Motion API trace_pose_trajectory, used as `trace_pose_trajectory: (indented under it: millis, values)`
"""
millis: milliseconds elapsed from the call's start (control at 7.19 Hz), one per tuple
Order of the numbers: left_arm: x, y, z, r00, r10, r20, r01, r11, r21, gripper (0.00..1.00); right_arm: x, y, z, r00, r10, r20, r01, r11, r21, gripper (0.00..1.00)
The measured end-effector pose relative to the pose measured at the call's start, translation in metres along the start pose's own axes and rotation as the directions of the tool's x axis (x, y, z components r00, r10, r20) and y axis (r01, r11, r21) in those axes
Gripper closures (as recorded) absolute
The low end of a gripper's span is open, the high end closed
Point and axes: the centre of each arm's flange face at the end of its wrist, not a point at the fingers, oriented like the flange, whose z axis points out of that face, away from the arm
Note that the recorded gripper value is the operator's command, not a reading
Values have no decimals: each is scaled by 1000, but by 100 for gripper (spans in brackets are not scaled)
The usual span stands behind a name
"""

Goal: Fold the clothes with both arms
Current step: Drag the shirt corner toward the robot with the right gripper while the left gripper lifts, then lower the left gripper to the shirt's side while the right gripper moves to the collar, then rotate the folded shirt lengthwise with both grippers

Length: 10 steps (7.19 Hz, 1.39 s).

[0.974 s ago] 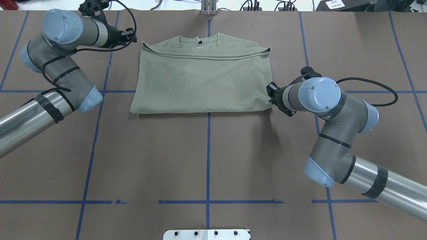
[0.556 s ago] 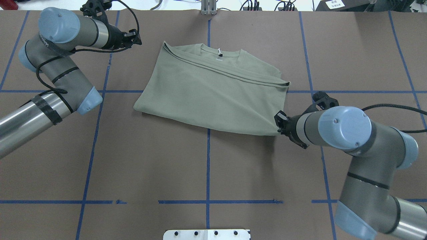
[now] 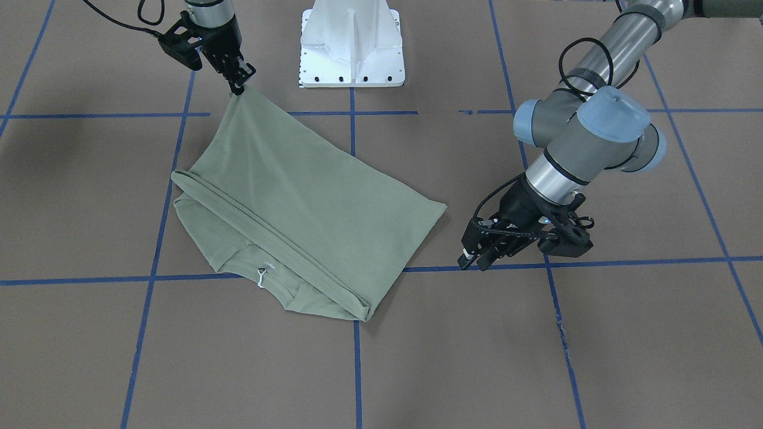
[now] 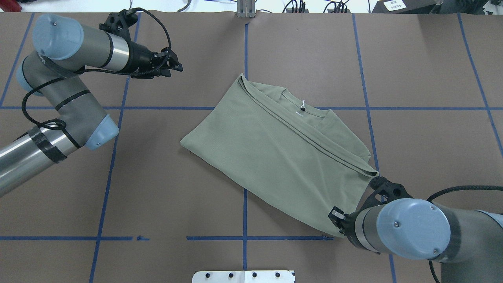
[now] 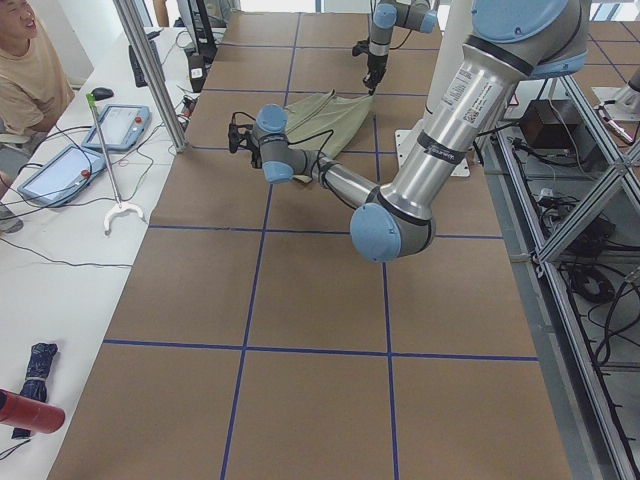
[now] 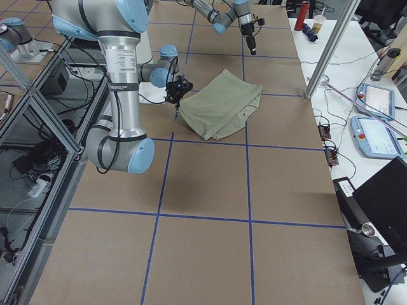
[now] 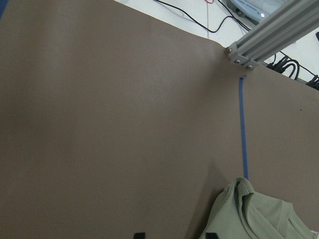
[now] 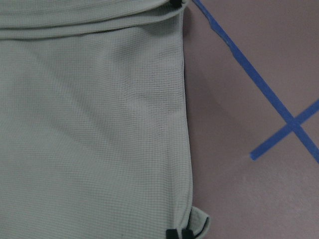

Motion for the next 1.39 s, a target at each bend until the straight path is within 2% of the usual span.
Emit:
trace_pose_trajectory:
  millis: [139,278,556,835,974,1113,1391]
  values:
    - [10,13,0,999,-28,-17,27,999,-23,42,7,9,-1,1000,-4,-21,3,1000,-28,0]
    - [16,29,-2,997,-75,-26,74,996,-53,38,8,12,-6,1000,2,-21,-3,999,-41,0]
    - [2,75,-5,988,-156,-10,154,982,-110,37,-5,-14,-33,998,54,42,-53,998,-28,0]
    - [-22,117,13,974,-215,74,223,969,-108,37,-40,-71,-72,977,134,165,-141,990,31,0]
    - [-26,137,25,963,-245,112,257,961,-106,37,-60,-101,-92,964,141,227,-160,985,68,0]
    - [-29,151,34,956,-259,142,274,956,-102,37,-80,-127,-97,959,123,254,-156,981,115,0]
    - [-31,163,44,946,-267,186,286,954,-84,40,-113,-156,-85,966,88,242,-132,976,175,0]
